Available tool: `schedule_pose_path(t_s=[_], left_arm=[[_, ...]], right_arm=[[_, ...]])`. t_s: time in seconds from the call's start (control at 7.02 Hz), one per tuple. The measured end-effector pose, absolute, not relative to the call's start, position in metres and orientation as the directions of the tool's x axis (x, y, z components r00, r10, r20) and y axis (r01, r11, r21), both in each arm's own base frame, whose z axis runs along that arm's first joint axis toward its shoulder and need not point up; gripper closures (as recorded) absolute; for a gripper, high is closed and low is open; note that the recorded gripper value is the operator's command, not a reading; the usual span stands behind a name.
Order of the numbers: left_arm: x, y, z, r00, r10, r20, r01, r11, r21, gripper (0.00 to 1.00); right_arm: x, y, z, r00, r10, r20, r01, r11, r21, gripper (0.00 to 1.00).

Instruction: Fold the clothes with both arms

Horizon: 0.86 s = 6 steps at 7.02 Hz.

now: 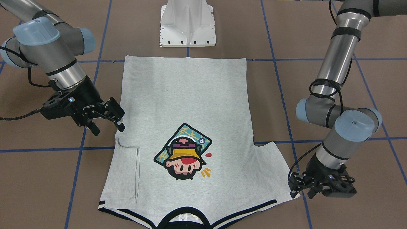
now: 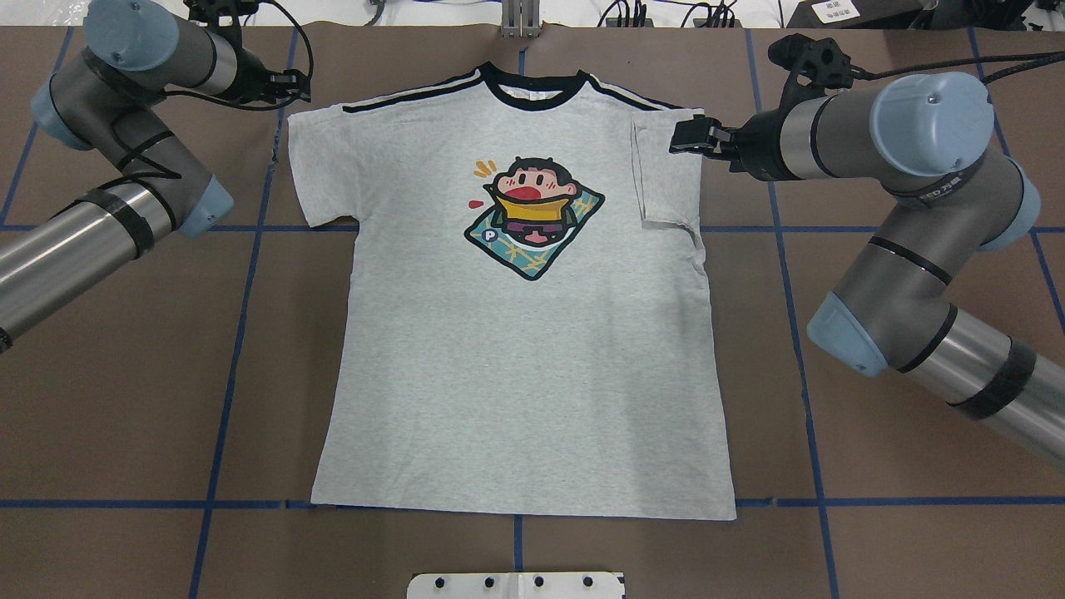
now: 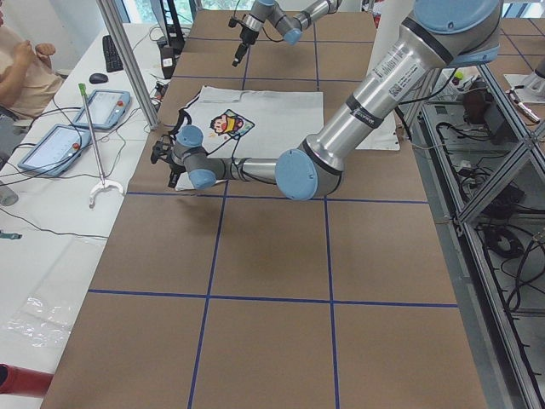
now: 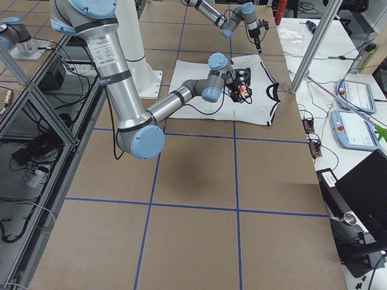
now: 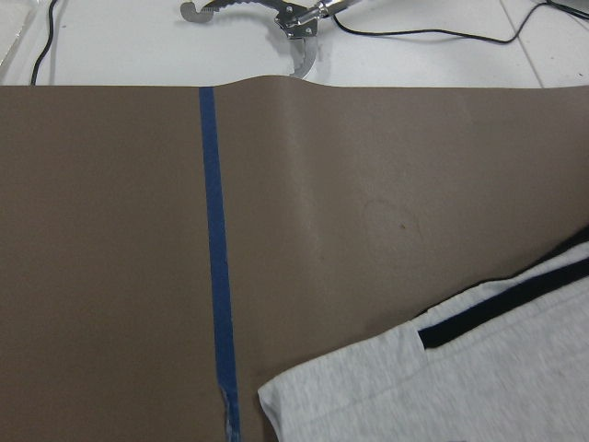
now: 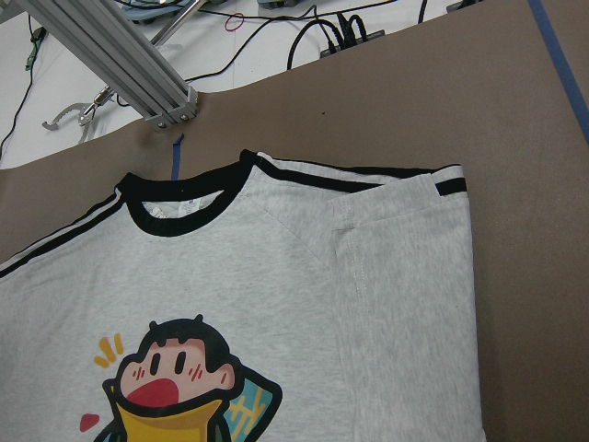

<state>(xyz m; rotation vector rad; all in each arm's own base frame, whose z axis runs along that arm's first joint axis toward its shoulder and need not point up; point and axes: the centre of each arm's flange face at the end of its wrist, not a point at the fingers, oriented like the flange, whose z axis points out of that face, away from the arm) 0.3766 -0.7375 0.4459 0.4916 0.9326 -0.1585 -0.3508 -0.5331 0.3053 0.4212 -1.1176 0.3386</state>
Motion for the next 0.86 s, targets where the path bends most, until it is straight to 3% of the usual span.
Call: schedule_pose_path(t_s=[0.57, 0.71, 0.86], left_arm=[[0.395, -0.731, 0.458, 0.603, 0.080, -0.794, 0.324, 0.885, 0.335, 0.57], [0.397, -0.730, 0.460, 0.604, 0.079, -0.793, 0.321, 0.887, 0.333, 0.90], [0.398, -0.729, 0.462, 0.604, 0.079, -0.793, 0.319, 0.888, 0.331, 1.00]], right_arm=[[-0.353, -0.531, 0.303, 0.399, 0.046, 0.916, -0.461, 0.873, 0.157, 0.00], [-0.353, -0.530, 0.301, 0.396, 0.044, 0.917, -0.461, 0.873, 0.158, 0.00], [-0.353, -0.530, 0.300, 0.395, 0.042, 0.918, -0.462, 0.873, 0.159, 0.00]])
